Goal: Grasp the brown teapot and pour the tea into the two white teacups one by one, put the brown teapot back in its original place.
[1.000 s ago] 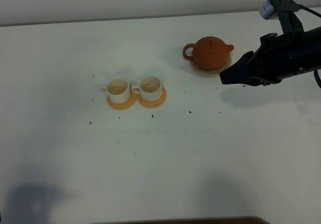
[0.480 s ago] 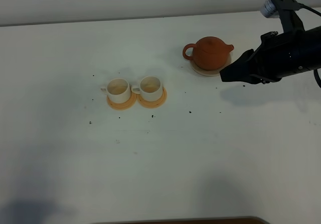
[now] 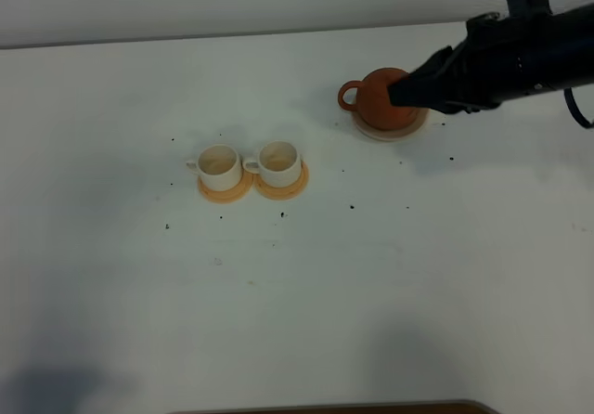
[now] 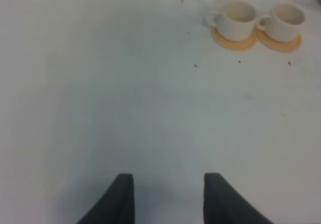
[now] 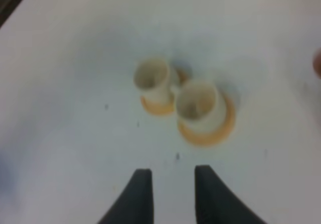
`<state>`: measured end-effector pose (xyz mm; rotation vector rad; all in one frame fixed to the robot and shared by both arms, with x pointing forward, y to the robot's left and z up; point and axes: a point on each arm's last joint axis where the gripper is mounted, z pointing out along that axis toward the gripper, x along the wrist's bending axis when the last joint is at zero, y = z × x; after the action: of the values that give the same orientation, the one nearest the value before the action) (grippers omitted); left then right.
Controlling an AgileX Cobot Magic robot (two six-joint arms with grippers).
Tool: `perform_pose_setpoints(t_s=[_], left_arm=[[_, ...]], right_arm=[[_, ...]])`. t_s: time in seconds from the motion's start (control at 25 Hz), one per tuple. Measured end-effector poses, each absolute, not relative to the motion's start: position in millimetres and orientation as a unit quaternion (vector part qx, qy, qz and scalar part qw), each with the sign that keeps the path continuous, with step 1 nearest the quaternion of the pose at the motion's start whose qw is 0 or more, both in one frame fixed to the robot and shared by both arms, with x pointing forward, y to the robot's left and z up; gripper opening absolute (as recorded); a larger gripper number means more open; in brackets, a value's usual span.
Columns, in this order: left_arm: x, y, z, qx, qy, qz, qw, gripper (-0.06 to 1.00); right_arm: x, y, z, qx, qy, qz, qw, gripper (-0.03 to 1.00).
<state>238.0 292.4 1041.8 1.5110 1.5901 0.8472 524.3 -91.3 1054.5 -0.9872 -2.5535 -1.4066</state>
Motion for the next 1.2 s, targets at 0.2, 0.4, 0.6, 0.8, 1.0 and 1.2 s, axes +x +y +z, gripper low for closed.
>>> perform_pose_setpoints(t_s=[0.2, 0.4, 0.6, 0.8, 1.0, 1.2], left_arm=[[238, 292, 1042, 0.592, 0.625, 0.333, 0.384, 0.37], [238, 292, 1042, 0.592, 0.625, 0.333, 0.384, 0.37], [238, 292, 1042, 0.592, 0.625, 0.333, 0.384, 0.37], [238, 292, 1042, 0.592, 0.625, 0.333, 0.385, 0.37], [238, 292, 1042, 0.592, 0.625, 0.333, 0.385, 0.37], [238, 292, 1042, 0.592, 0.625, 0.333, 0.385, 0.37]], right_arm=[[534, -57, 1072, -0.29, -0.837, -0.464, -0.003, 0.25], [555, -21, 1065, -0.273, -0.86, -0.432, -0.012, 0.38], [578, 8, 1060, -0.274, -0.875, -0.397, -0.049, 0.55], [602, 28, 1048, -0.282, -0.892, -0.342, -0.09, 0.57], [623, 46, 1030, -0.278, -0.904, -0.31, -0.092, 0.57], [638, 64, 1006, -0.276, -0.905, -0.311, -0.088, 0.57]])
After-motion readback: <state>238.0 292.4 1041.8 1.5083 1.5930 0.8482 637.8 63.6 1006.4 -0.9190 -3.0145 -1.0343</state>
